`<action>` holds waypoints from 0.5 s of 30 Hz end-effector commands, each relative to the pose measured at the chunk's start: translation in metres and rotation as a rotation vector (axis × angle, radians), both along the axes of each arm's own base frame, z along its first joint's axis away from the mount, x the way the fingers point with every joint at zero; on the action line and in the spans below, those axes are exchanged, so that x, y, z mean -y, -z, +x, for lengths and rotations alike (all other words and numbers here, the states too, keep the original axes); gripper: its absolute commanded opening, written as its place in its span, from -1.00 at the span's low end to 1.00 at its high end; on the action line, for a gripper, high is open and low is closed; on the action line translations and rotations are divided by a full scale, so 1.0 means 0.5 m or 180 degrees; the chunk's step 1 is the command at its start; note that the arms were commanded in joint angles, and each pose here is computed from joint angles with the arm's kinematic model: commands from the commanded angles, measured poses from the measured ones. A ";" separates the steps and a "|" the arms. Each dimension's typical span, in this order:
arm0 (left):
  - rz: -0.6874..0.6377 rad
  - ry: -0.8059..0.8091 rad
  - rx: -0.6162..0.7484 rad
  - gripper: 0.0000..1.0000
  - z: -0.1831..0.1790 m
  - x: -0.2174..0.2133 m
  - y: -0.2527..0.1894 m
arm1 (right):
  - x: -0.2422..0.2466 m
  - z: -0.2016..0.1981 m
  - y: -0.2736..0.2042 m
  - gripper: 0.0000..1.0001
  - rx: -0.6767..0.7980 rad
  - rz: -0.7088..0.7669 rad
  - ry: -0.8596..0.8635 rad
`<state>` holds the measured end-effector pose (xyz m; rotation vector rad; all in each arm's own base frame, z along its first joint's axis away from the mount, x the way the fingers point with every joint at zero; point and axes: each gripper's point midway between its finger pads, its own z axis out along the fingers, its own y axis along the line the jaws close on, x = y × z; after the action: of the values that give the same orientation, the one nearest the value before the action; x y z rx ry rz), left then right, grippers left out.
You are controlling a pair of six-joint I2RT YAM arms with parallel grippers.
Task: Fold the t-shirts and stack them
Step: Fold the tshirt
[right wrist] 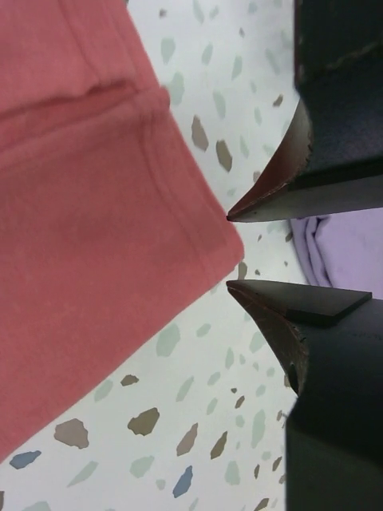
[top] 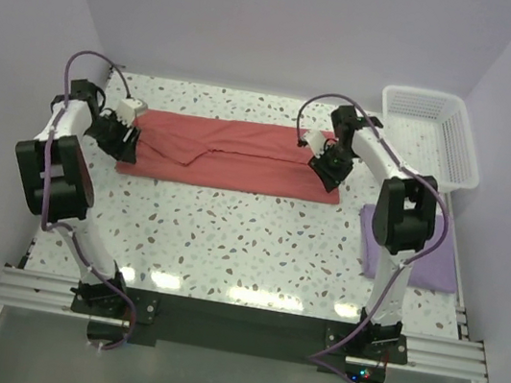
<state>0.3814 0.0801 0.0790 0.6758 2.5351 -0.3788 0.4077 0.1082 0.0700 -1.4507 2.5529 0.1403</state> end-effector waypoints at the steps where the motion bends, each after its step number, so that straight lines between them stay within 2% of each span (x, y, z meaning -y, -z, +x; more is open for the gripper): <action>1: 0.0083 -0.0265 0.0226 0.20 0.039 -0.015 0.014 | -0.017 -0.007 0.041 -0.24 -0.0042 0.0093 0.0152; 8: 0.0313 -0.0459 -0.0177 0.05 -0.004 -0.040 0.122 | 0.025 0.002 0.134 -0.35 -0.0041 -0.0311 0.0242; 11: 0.0403 -0.0481 -0.0411 -0.07 -0.045 -0.042 0.157 | 0.043 -0.013 0.155 -0.42 -0.0105 -0.0454 0.0219; 15: 0.0513 -0.0432 -0.0559 -0.14 -0.101 -0.037 0.174 | 0.073 -0.054 0.169 -0.49 -0.0163 -0.0632 0.0148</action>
<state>0.3674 0.0962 0.0158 0.5538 2.6563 -0.2266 0.3999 0.0974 0.0153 -1.4195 2.6288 0.0125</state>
